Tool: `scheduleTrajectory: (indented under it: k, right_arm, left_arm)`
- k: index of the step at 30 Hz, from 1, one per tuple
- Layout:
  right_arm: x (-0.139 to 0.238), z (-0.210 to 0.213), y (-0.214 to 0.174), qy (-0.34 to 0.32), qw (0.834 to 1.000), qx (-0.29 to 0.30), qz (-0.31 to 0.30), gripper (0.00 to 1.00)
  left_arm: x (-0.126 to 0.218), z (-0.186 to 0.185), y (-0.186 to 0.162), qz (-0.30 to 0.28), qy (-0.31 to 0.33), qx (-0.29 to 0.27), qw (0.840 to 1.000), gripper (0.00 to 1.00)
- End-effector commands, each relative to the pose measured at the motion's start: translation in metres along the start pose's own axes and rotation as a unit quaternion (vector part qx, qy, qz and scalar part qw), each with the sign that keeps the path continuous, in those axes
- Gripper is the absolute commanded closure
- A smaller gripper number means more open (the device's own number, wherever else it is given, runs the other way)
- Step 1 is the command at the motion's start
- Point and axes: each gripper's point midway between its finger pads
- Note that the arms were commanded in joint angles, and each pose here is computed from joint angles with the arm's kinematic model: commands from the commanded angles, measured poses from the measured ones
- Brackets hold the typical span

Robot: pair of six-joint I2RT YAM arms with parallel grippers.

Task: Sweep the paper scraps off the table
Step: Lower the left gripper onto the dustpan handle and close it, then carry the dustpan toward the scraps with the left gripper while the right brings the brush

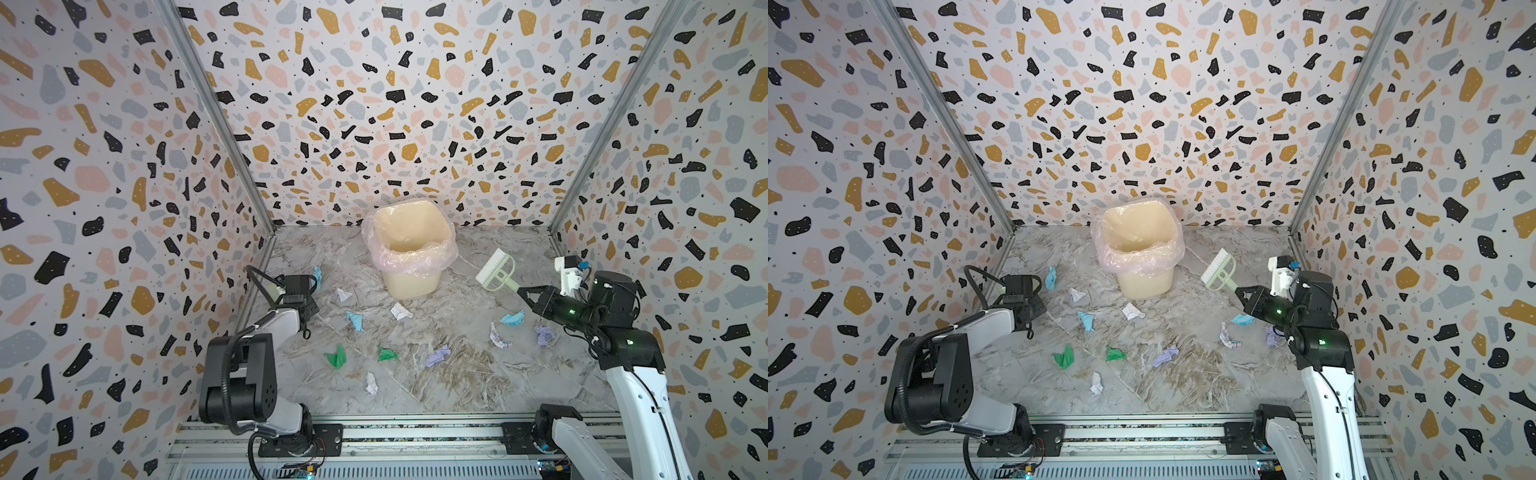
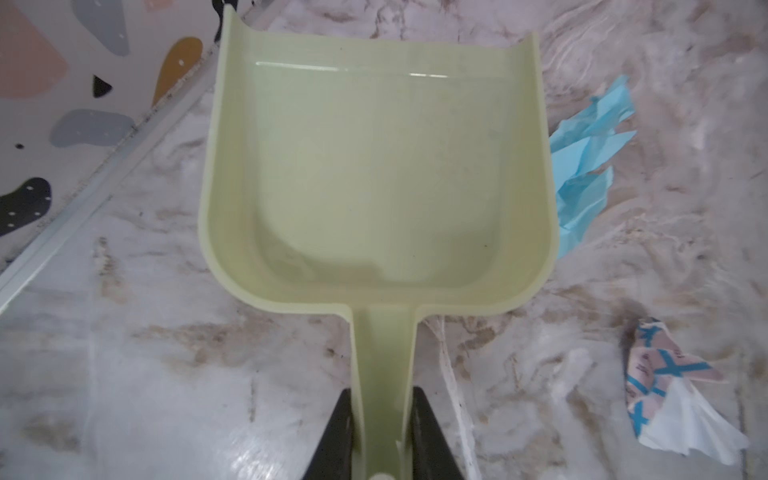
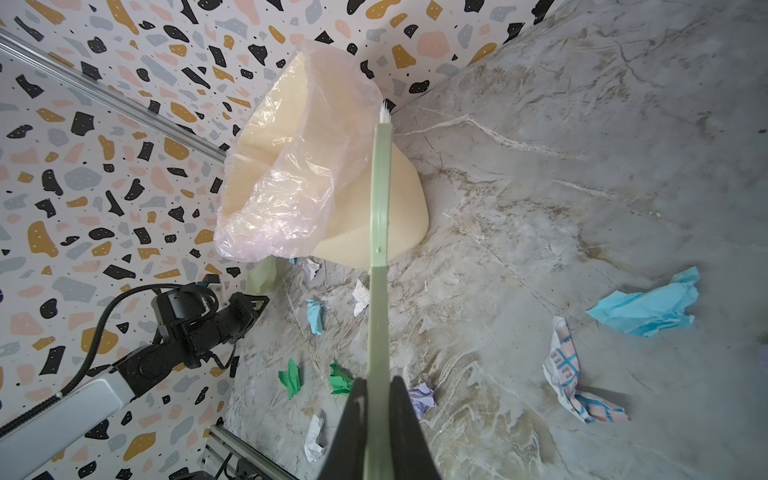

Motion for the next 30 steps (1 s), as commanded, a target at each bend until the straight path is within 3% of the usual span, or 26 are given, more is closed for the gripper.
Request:
scheduleTrajectory:
  k: [1,15,27,30]
  right_arm:
    - [0.007,0.000,0.001,-0.020,1.000,0.015,-0.001,1.00]
    - [0.026,-0.041,-0.007,-0.163,0.986,0.022,0.033,1.00]
    - [0.051,-0.081,-0.015,-0.295,0.953,0.040,0.064,1.00]
    - [0.057,-0.096,-0.016,-0.337,0.937,0.046,0.075,1.00]
  left_arm:
    - [0.018,0.000,-0.005,0.011,-0.012,-0.017,1.000,1.00]
    - [0.102,-0.042,-0.059,0.082,-0.140,-0.093,0.982,1.00]
    - [0.161,-0.085,-0.122,0.136,-0.218,-0.203,0.945,1.00]
    - [0.176,-0.093,-0.139,0.148,-0.235,-0.236,0.931,1.00]
Point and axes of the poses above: each gripper's point midway between its finger pads, its own x axis back along the fingers, its own z axis along the line the jaws close on, y = z × x, and after that the axes turned 6 degrees about -x, right-handed
